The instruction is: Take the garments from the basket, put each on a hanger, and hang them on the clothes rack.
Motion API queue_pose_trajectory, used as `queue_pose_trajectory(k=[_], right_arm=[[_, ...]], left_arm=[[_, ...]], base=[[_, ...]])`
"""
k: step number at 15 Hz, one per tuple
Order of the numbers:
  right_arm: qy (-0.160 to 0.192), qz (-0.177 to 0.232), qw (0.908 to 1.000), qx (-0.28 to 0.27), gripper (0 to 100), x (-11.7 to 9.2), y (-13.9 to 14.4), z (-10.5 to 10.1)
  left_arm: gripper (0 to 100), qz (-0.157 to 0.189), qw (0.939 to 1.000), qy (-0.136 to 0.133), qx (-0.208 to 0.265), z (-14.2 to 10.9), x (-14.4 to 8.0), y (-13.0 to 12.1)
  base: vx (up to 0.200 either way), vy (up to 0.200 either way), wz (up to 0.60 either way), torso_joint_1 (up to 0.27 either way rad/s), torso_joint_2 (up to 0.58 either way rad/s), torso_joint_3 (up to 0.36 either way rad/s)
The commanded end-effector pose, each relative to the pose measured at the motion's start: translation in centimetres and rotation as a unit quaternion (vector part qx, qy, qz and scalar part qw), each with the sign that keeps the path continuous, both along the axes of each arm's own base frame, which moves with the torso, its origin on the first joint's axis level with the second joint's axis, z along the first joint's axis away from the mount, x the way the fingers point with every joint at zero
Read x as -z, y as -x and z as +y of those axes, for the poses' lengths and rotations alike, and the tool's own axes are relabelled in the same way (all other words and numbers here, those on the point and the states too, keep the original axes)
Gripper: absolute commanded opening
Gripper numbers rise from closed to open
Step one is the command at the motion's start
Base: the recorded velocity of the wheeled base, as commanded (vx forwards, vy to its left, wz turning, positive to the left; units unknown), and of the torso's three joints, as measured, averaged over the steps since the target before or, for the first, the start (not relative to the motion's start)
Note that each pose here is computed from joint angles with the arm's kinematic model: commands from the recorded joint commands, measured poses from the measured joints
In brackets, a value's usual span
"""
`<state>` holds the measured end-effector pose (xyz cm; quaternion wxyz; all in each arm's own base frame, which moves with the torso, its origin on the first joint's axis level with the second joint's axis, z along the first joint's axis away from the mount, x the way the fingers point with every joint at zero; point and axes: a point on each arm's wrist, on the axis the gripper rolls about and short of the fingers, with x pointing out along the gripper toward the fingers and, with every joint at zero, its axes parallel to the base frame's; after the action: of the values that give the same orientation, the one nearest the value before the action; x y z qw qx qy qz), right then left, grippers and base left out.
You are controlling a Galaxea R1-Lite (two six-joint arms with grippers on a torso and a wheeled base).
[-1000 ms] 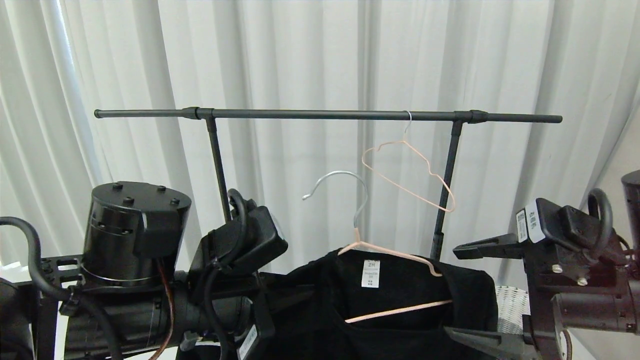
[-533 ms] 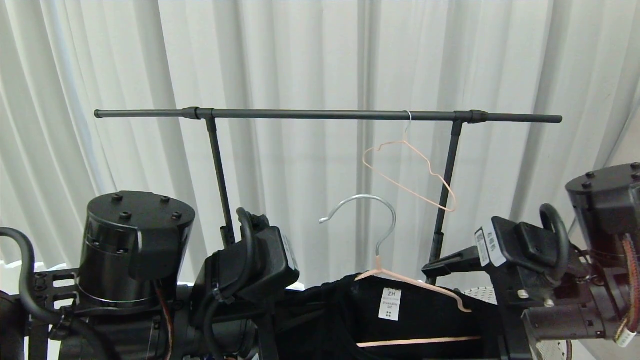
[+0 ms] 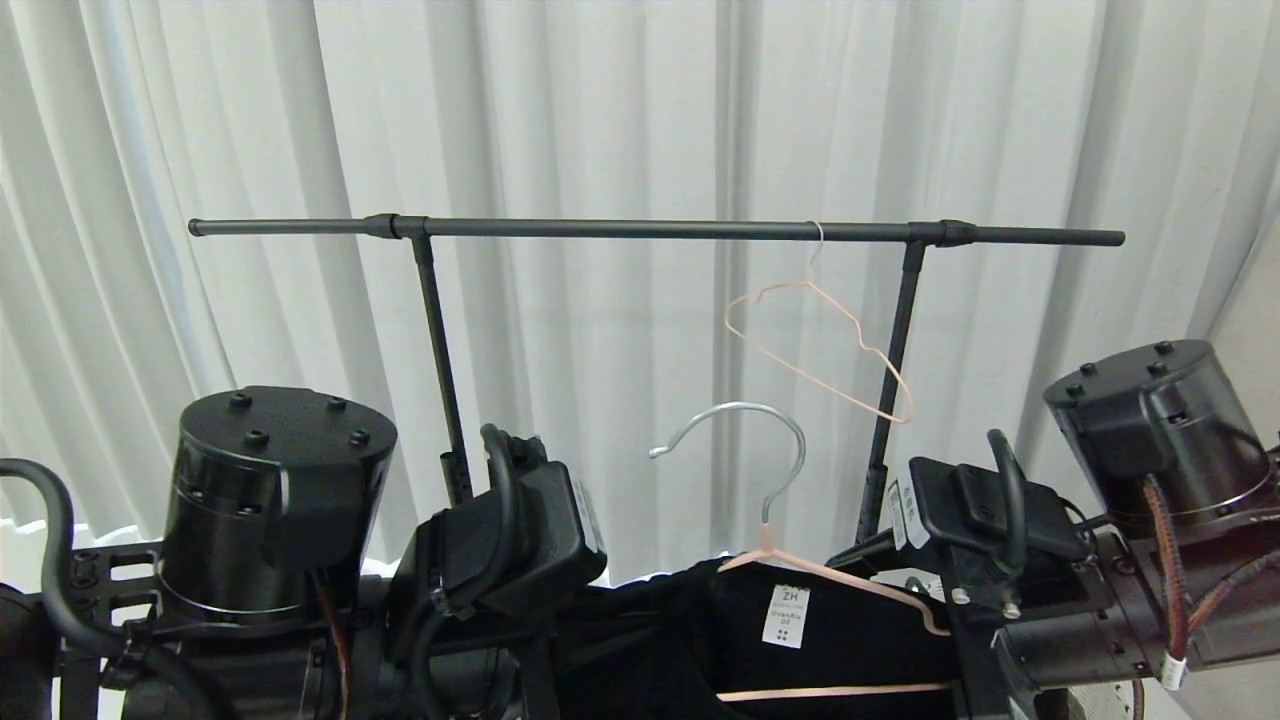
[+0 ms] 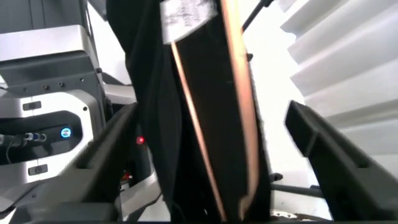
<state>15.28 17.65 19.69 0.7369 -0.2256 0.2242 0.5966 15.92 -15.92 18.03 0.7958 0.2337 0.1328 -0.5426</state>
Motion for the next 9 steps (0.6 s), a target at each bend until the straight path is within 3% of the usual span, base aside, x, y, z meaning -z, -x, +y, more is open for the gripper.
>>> queue_pose_trajectory(k=[1, 8, 9], right_arm=[[0.005, 0.005, 1.0, 0.0, 0, 0.36, -0.27, 0.29], [-0.005, -0.006, 1.0, 0.004, 0, -0.34, -0.27, 0.27], [-0.006, -0.007, 0.9999, 0.004, 0, -0.42, -0.23, 0.22]], left_arm=[[0, -0.001, 1.0, 0.0, 0.001, -0.03, -0.02, 0.03], [0, -0.005, 1.0, 0.002, -0.001, 0.09, -0.22, 0.14], [100, -0.006, 1.0, 0.003, -0.001, 0.11, -0.26, 0.16]], base=[[0.0, 0.0, 0.0, 0.0, 0.0, 0.0], [0.0, 0.0, 0.0, 0.0, 0.0, 0.0], [0.0, 0.0, 0.0, 0.0, 0.0, 0.0]])
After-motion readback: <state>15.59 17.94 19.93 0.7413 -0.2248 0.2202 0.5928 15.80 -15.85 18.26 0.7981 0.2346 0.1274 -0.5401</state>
